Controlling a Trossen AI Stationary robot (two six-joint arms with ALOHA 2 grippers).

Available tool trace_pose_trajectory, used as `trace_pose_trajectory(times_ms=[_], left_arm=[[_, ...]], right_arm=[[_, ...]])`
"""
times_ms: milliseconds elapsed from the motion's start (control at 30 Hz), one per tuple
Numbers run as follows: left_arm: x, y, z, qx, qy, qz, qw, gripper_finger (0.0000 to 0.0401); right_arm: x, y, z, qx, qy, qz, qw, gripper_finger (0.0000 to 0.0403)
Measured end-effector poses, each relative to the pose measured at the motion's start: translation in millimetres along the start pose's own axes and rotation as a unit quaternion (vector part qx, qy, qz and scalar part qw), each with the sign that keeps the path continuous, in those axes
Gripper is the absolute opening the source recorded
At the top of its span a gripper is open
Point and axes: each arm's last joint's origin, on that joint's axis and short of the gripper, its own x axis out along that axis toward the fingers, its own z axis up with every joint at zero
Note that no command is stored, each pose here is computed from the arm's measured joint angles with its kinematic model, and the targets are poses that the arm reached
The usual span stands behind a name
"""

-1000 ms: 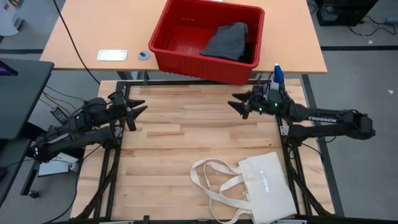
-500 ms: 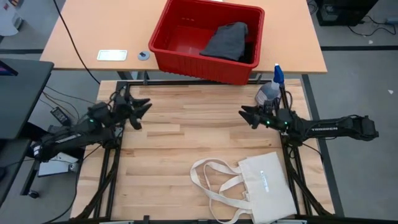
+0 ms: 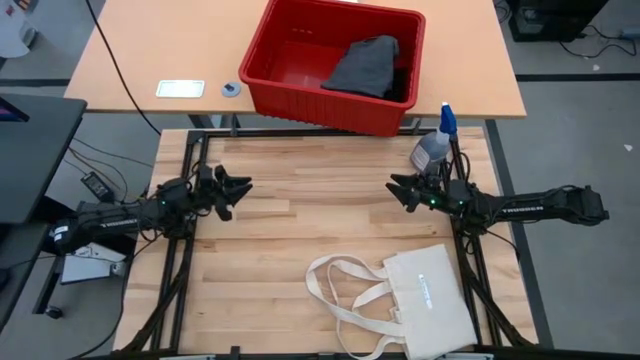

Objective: Fold laundry
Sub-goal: Return to Home Position

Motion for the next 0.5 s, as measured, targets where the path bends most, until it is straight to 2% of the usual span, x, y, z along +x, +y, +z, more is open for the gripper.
trace_pose_trajectory(times_ms=[500], left_arm=[[0.2,1.1,-1.6,0.008,0.008,0.006,1.0,0.0144]], right_arm=[[0.2,-0.9,-0.2,-0.001,0.002,-0.003,1.0,0.0346]])
